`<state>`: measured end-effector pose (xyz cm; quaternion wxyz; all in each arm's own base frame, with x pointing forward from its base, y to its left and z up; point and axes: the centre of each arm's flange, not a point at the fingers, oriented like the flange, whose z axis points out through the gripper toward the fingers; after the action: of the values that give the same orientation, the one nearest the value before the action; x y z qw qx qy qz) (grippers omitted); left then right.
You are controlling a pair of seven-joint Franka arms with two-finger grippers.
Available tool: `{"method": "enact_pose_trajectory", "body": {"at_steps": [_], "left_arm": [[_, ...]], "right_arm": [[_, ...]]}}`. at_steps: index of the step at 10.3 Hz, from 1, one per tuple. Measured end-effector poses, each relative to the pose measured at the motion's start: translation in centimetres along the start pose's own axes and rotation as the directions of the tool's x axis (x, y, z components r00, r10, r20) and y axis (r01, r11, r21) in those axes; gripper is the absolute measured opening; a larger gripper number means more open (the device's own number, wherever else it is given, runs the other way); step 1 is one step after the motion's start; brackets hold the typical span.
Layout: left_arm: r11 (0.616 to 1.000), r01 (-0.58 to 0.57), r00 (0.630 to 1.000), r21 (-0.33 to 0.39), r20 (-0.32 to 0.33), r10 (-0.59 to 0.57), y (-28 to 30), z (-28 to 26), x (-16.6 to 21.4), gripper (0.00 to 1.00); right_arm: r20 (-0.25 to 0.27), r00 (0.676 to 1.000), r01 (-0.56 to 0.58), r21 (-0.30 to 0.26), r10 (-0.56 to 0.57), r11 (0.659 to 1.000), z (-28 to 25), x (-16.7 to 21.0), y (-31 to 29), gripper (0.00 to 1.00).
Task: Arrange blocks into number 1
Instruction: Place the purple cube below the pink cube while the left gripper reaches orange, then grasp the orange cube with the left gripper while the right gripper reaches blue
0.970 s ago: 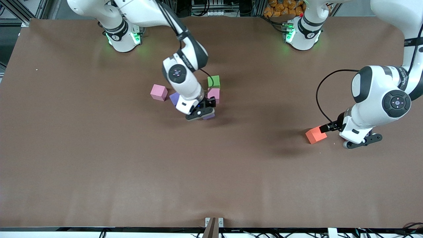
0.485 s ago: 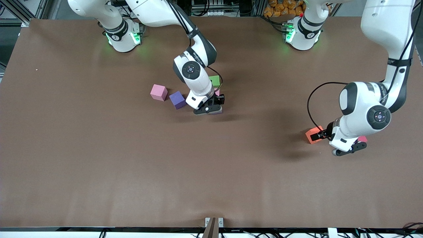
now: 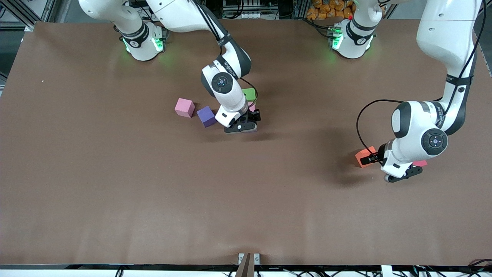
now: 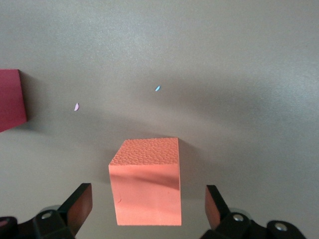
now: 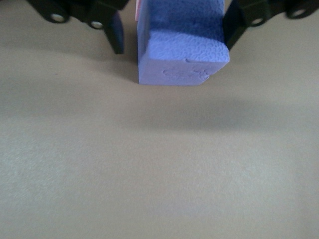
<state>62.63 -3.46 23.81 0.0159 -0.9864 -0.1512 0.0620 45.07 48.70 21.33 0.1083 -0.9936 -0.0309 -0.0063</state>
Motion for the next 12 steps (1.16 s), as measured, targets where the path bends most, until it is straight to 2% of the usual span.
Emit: {"method": "enact_pose_trajectory", "body": {"at_steps": [1, 2, 4, 5, 7, 9, 12], "left_arm": [[1.0, 0.0, 1.0, 0.001, 0.002, 0.0, 0.0, 0.5, 0.0, 1.0], [1.0, 0.0, 1.0, 0.003, 0.008, 0.0, 0.0, 1.1, 0.0, 1.0], [1.0, 0.001, 1.0, 0.006, 0.016, -0.001, 0.0, 2.4, 0.1, 1.0], [1.0, 0.001, 1.0, 0.008, 0.022, -0.001, 0.0, 3.0, 0.1, 1.0], [1.0, 0.001, 1.0, 0.01, 0.025, -0.001, 0.0, 4.0, 0.1, 0.89], [1.0, -0.014, 1.0, 0.008, 0.02, 0.013, 0.6, 4.0, 0.0, 0.61], [0.992, -0.122, 0.992, 0.0, -0.031, 0.122, 7.0, 1.8, -1.6, 0.6]], "right_arm": [[-0.017, 1.0, -0.015, 0.015, 0.015, 1.0, -1.8, 1.0, 0.4, 1.0], [-0.01, 0.999, -0.03, 0.025, 0.031, 0.999, -4.3, 2.2, 1.3, 1.0], [0.031, 1.0, -0.005, 0.026, 0.004, 1.0, -9.0, 3.9, 4.3, 1.0], [0.044, 0.998, 0.043, 0.009, -0.043, 0.999, -9.9, 4.2, 6.7, 1.0], [0.094, 0.979, 0.187, -0.03, -0.183, 0.982, -8.3, 3.8, 11.5, 1.0], [0.147, 0.938, 0.321, -0.034, -0.313, 0.946, -6.1, 2.1, 13.3, 1.0], [0.169, 0.899, 0.415, -0.029, -0.405, 0.909, -4.7, 0.9, 14.6, 1.0]]}}
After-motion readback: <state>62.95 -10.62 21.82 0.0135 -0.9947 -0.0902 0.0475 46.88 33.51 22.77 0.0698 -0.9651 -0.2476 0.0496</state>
